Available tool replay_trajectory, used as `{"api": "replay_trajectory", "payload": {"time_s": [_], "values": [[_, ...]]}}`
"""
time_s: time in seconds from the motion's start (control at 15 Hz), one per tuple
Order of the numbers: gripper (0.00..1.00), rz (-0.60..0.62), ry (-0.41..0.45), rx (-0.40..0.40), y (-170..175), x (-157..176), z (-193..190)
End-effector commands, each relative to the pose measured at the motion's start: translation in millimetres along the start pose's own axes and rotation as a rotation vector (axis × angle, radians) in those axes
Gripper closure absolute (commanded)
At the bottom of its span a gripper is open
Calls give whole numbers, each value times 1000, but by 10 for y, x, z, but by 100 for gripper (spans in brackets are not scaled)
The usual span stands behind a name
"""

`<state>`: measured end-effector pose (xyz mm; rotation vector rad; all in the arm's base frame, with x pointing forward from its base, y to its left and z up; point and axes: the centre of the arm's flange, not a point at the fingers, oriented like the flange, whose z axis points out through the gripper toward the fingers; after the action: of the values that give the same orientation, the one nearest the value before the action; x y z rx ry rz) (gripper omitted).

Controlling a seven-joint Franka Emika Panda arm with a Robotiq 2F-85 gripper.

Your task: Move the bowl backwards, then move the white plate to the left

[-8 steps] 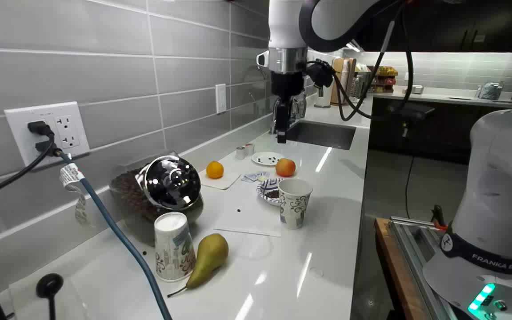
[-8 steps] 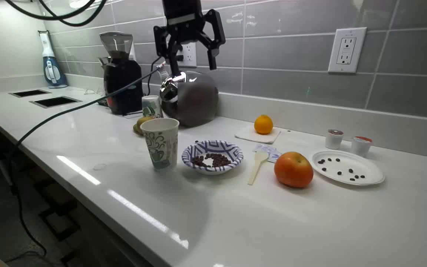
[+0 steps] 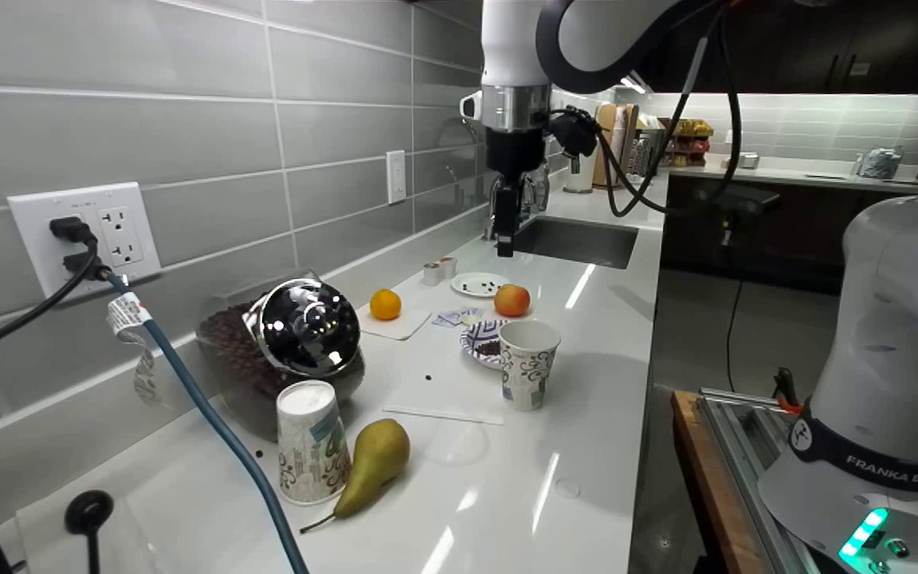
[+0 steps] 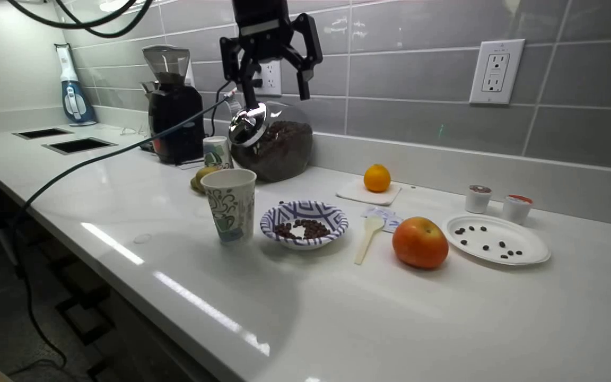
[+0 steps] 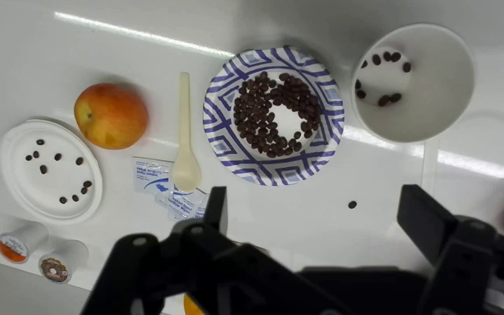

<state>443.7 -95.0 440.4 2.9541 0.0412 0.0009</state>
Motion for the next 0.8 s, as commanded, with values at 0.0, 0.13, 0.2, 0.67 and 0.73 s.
{"api": "replay_trajectory", "payload": {"time_s": [0.0,0.13,0.2,0.67,0.73], "values": [[0,0,0,0,0,0,0],[0,-26,13,-3,6,11,26],[0,-50,56,10,17,16,52],[0,266,170,206,226,170,341],[0,316,165,232,238,217,427]]}}
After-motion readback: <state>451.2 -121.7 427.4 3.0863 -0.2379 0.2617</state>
